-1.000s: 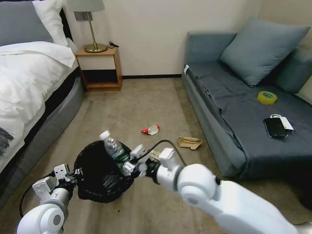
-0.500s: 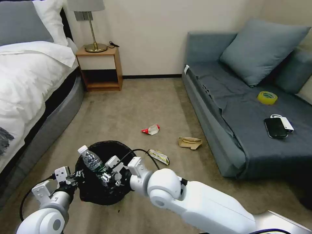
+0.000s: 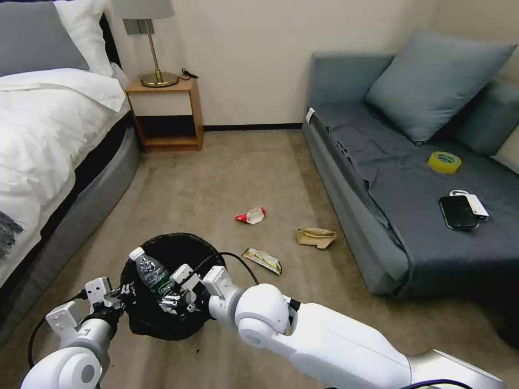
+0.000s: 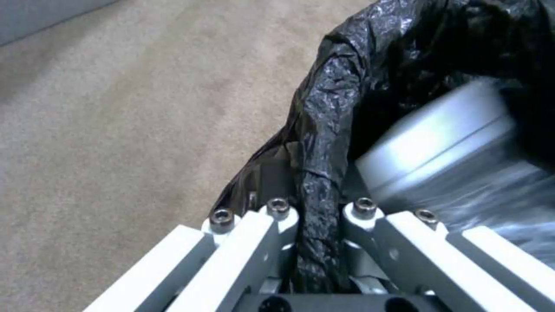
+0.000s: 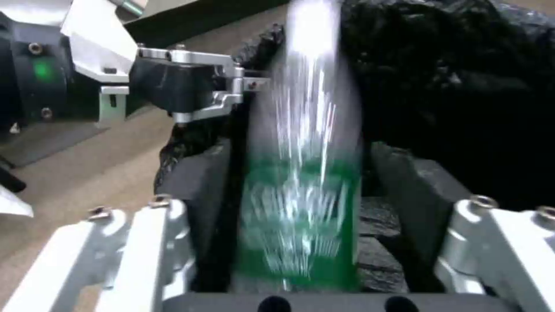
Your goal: Pick up the trash bin, then pick up the garbage on the floor and place it into the trash bin.
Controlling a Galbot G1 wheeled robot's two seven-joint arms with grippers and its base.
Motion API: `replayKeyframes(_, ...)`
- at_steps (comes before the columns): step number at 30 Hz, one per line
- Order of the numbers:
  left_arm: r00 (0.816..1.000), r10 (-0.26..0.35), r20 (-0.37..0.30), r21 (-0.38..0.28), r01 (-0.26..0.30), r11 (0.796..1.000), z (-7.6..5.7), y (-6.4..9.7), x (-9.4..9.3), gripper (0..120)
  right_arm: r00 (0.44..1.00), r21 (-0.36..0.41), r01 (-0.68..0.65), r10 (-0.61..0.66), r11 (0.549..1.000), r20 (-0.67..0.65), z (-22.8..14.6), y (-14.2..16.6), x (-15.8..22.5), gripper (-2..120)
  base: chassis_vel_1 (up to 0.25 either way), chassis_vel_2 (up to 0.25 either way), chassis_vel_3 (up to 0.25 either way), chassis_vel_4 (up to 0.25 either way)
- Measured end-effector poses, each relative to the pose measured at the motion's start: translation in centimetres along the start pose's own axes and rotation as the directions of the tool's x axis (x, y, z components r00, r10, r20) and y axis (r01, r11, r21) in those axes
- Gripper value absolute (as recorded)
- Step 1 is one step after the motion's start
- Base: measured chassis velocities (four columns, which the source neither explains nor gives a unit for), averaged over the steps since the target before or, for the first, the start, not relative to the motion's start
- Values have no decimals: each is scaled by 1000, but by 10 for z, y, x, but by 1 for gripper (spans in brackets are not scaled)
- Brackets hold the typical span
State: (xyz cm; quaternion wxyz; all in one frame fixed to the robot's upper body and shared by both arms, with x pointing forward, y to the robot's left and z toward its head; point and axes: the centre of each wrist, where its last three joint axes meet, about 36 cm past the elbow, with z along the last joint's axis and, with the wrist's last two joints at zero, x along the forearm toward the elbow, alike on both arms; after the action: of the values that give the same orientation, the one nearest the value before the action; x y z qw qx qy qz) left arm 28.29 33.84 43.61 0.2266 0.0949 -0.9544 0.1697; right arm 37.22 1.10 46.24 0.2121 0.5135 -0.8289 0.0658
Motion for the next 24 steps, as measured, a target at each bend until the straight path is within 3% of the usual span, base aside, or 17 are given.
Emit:
replayKeyframes(1,1000,0,1,0,0,1000,-1,1,0,4,1000,-3,-2,2,1000,-2,2,0,2,75,0,0,0,0)
replayKeyframes(3,1000,0,2,0,0,1000,-1,1,-1,4,1000,-3,-2,2,1000,-2,2,0,2,75,0,0,0,0)
replayKeyframes(5,1000,1,6,-1,-1,1000,-3,2,-1,4,1000,-6,-14,14,1000,7,3,0,6,88,0,0,0,0)
replayKeyframes(8,1000,-1,9,-2,1,1000,-4,3,-1,4,998,-5,-54,54,999,38,2,-5,13,98,0,0,0,0)
replayKeyframes(17,1000,-3,11,-8,3,1000,-7,5,0,4,957,52,-272,265,961,117,25,-47,64,100,0,0,0,0)
replayKeyframes(24,1000,-4,14,-15,4,1000,-8,2,-1,4,853,75,-498,472,864,224,61,-52,102,100,0,0,0,0)
